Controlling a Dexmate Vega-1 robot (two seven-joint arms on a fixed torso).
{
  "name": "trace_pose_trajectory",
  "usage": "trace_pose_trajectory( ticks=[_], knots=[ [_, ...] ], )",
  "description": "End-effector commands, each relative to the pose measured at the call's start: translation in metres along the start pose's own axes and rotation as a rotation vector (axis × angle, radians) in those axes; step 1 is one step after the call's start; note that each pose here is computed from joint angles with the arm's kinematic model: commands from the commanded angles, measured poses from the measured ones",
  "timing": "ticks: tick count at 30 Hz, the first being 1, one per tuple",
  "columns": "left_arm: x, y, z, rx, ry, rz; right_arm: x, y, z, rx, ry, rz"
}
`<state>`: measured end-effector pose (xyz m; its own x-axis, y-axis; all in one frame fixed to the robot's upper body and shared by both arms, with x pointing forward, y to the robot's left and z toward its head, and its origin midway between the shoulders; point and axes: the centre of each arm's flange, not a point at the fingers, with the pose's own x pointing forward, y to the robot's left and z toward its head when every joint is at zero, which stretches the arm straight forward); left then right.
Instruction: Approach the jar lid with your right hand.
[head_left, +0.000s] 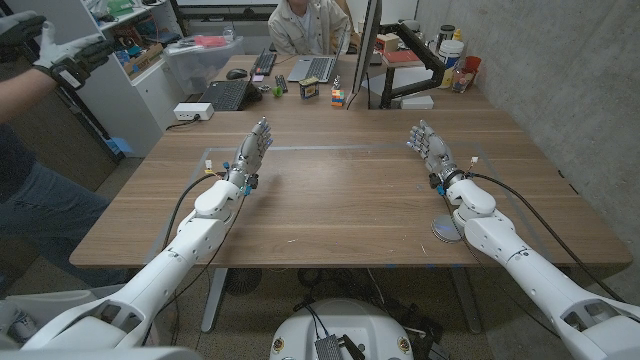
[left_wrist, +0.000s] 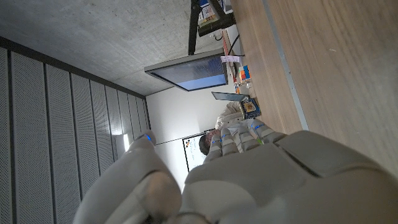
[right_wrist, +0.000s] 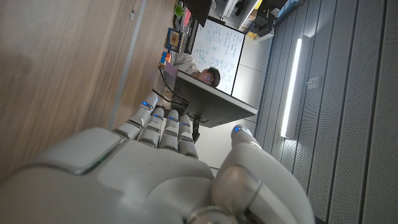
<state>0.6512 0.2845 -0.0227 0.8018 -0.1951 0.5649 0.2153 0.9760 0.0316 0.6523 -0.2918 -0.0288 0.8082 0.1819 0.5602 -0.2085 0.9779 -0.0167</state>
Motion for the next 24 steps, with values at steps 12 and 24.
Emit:
trace_pose_trajectory(
  ticks=[12,24],
  knots=[
    [-0.0014,-0.0007,0.0002,-0.001,0.007,-0.015,-0.0063,0.0033,-0.0009,0.002,-0.002,0.001],
    [-0.0034,-0.0013,0.0039,0.01,0.005,-0.023,-0.0101,0.0043,-0.0011,-0.002,-0.01,0.005]
  ],
)
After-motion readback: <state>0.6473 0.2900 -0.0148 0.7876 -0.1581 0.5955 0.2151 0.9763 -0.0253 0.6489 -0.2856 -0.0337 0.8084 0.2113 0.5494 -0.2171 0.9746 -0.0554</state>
